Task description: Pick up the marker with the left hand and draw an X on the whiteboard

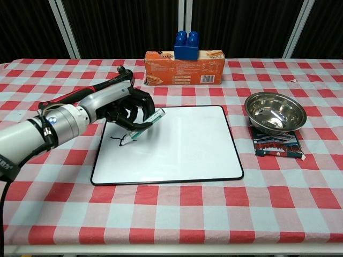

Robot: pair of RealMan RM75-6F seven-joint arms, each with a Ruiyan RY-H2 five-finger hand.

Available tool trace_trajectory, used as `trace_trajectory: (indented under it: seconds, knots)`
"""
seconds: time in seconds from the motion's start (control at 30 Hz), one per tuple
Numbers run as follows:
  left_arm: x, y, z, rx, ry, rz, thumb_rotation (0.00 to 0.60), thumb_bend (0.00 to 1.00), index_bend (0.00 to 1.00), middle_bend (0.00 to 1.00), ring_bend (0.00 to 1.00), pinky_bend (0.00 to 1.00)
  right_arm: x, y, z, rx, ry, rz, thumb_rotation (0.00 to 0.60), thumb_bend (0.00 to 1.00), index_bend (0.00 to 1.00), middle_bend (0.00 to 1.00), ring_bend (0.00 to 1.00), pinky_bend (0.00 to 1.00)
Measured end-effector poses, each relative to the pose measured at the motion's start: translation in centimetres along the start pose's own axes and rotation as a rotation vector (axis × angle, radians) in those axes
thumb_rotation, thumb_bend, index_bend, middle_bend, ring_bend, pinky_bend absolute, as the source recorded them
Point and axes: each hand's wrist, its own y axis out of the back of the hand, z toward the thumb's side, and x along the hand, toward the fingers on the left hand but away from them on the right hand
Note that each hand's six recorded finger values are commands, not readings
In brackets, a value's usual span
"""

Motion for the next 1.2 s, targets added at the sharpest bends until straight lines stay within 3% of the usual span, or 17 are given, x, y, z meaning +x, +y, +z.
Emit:
trace_trajectory:
  seconds: [0.17, 0.37, 0.9, 1.07, 1.2]
  knots:
    - [-1.0, 0.4, 0.9, -0.016, -0.018, 0.004, 0.6, 0.37, 0.56, 0.59, 0.7, 0.94, 0.2, 0.2, -0.2, -0.003, -0.001, -0.012, 0.6, 0.15, 0.04, 0.09, 0.0, 0.08]
    - [0.0, 1.9, 1.6, 0.001, -0.026, 0.043, 0.6, 0.37, 0.56, 0.59, 0.69, 0.94, 0.4, 0.3, -0.3, -0.003, -0.006, -0.012, 0.6, 0.15, 0.04, 0.09, 0.0, 0.08]
    - [1.4, 1.3, 0.6, 0.015, 0.004, 0.041, 0.6, 0.37, 0.56, 0.59, 0.69, 0.94, 0.3, 0.2, -0.3, 0.003, -0.01, -0.005, 0.6, 0.15, 0.04, 0.09, 0.0, 0.08]
    - [1.1, 2.6, 0.5, 0.067, -0.009, 0.063, 0.6, 0.37, 0.56, 0.59, 0.69, 0.94, 0.4, 0.3, -0.3, 0.002, -0.01, -0.008, 0.6, 0.15, 0.04, 0.09, 0.0, 0.08]
    - [0.3, 4.5, -0.7, 0.174, 0.012, 0.071, 0.6, 0.37, 0.56, 0.59, 0.69, 0.94, 0.3, 0.3, -0.3, 0.001, -0.006, -0.008, 0.6, 0.15, 0.04, 0.09, 0.0, 0.08]
